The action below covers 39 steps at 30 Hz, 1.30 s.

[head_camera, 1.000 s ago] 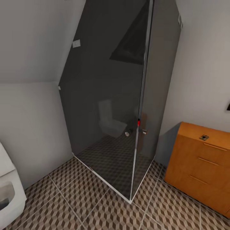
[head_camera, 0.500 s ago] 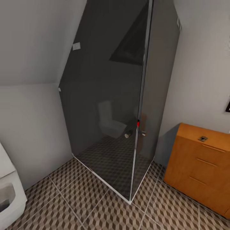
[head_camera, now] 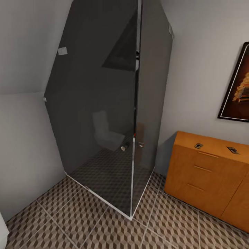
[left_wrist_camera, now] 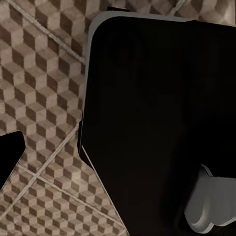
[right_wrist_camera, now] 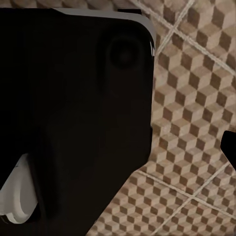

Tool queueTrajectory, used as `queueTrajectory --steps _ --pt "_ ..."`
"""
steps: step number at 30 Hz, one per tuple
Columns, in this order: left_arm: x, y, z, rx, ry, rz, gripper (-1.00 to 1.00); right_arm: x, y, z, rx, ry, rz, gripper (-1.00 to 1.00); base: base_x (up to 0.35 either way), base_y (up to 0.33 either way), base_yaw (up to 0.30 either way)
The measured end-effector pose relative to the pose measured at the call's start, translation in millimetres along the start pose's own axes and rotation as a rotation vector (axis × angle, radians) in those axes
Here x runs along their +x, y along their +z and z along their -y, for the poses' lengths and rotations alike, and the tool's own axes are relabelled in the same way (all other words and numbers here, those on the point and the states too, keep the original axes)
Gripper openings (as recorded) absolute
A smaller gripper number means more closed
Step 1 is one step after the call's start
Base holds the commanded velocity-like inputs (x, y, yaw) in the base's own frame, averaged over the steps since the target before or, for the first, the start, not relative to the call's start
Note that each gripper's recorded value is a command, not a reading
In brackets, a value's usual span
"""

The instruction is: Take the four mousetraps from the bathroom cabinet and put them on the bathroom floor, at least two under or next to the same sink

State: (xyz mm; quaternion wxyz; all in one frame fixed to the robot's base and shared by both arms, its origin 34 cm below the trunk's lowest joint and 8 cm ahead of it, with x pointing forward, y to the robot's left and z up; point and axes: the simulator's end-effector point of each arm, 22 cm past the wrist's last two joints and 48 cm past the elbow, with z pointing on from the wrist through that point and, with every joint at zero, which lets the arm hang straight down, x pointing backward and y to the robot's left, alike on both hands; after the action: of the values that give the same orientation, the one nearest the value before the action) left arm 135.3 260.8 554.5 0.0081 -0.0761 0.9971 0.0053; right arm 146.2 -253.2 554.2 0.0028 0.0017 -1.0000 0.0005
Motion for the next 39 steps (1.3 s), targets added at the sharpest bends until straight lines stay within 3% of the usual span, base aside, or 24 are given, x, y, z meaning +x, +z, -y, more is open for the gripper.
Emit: queueTrajectory --steps 9,16,23,39 --pt "1 -10.1 0 0.005 0.001 -0.008 1.0 -8 -10.4 0 -0.001 -0.001 0.022 1.0 0.0 0.0 -0.296" --pt "2 -17.7 2 0.008 0.001 -0.05 1.0 -37 -19.8 0 -0.001 -0.001 0.086 1.0 0.0 0.0 -0.296" --pt "-27 -25.5 7 0.017 0.002 -0.025 1.0 -52 -28.8 0 0.0 -0.001 0.12 1.0 0.0 0.0 -0.296" --pt "-42 -41.8 10 0.023 -0.006 -0.005 1.0 -95 -50.1 2 0.007 -0.001 0.192 1.0 0.0 0.0 -0.296"
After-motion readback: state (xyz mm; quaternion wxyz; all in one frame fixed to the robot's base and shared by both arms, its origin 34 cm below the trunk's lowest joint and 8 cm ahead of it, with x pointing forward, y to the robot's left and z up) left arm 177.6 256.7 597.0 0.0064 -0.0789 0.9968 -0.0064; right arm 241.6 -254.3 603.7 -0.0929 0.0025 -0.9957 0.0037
